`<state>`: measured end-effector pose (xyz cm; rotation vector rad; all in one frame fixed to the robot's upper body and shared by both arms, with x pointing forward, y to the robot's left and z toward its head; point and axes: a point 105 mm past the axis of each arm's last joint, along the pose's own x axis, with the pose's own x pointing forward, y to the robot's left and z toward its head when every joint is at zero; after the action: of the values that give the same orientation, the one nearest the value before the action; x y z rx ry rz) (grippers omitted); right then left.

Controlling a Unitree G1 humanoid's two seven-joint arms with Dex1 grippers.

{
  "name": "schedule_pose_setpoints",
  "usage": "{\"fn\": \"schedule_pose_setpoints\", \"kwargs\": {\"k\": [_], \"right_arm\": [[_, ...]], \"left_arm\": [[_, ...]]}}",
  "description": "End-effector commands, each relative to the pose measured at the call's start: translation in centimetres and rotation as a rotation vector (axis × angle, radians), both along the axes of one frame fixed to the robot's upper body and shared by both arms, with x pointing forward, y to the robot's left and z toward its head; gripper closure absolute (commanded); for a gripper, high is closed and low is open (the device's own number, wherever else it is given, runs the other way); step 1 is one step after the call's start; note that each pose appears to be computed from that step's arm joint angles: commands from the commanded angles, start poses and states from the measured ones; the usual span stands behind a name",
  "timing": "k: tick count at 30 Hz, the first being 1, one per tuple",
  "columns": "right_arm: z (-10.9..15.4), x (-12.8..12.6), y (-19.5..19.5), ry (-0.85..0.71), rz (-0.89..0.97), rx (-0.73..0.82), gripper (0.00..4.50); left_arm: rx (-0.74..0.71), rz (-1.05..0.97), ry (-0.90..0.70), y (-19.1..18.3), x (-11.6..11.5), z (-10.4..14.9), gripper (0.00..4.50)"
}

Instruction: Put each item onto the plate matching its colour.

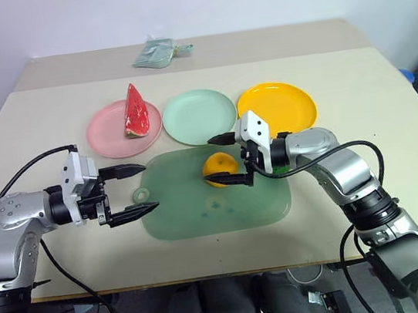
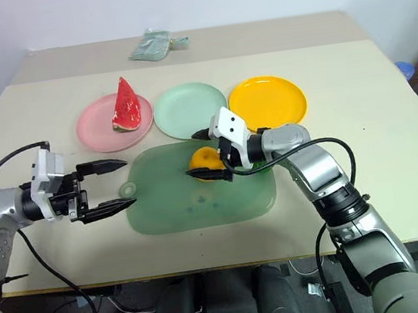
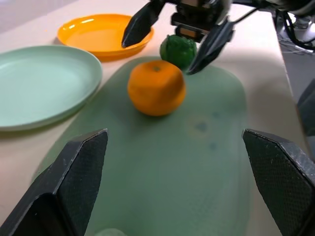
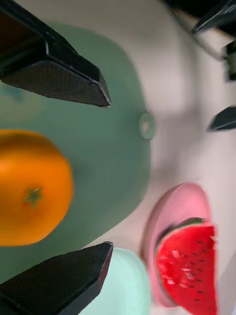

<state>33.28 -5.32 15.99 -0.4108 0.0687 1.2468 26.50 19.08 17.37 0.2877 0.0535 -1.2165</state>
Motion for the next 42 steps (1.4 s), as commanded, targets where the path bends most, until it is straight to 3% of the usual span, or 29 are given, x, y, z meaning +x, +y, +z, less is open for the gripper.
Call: {"fn": "schedule_pose_setpoints", "kwargs": {"k": [1,13,15,17,21,27,34,42], "right_arm": [[-0.6,1.0,-0.7,0.061,-0.045,-0.049,0.00],[-2.1,1.4,-0.7,0.134,-0.061,-0.078,0.00],[-1.7,1.3,-0.7,0.120,-0.057,-0.065,0.87],[-0.5,1.4,-0.6,0.118,-0.059,-0.008,1.24],[2.4,3.5,-2.1,0.066,-0.176,0.126,1.24],[6.0,8.9,-8.9,-0.121,-0.548,0.203,1.24],[5.1,11.4,-13.5,-0.180,-0.783,0.154,1.24],[3.0,11.5,-12.7,-0.142,-0.764,0.138,1.24]], "left_arm": [[-0.019,-0.008,-0.045,0.4,-1.1,1.0,0.04],[-0.012,-0.006,-0.081,-0.4,-0.8,0.7,0.04],[-0.011,-0.007,-0.092,-0.5,-0.7,0.8,0.00],[-0.020,-0.006,-0.088,-0.5,-0.6,0.9,0.00],[-0.040,0.024,-0.110,-0.6,0.2,1.4,0.00],[-0.062,0.107,-0.150,-1.1,2.2,1.8,0.00],[-0.121,0.138,-0.186,-2.8,3.9,2.4,0.00],[-0.099,0.106,-0.175,-3.4,3.8,1.7,0.00]]}}
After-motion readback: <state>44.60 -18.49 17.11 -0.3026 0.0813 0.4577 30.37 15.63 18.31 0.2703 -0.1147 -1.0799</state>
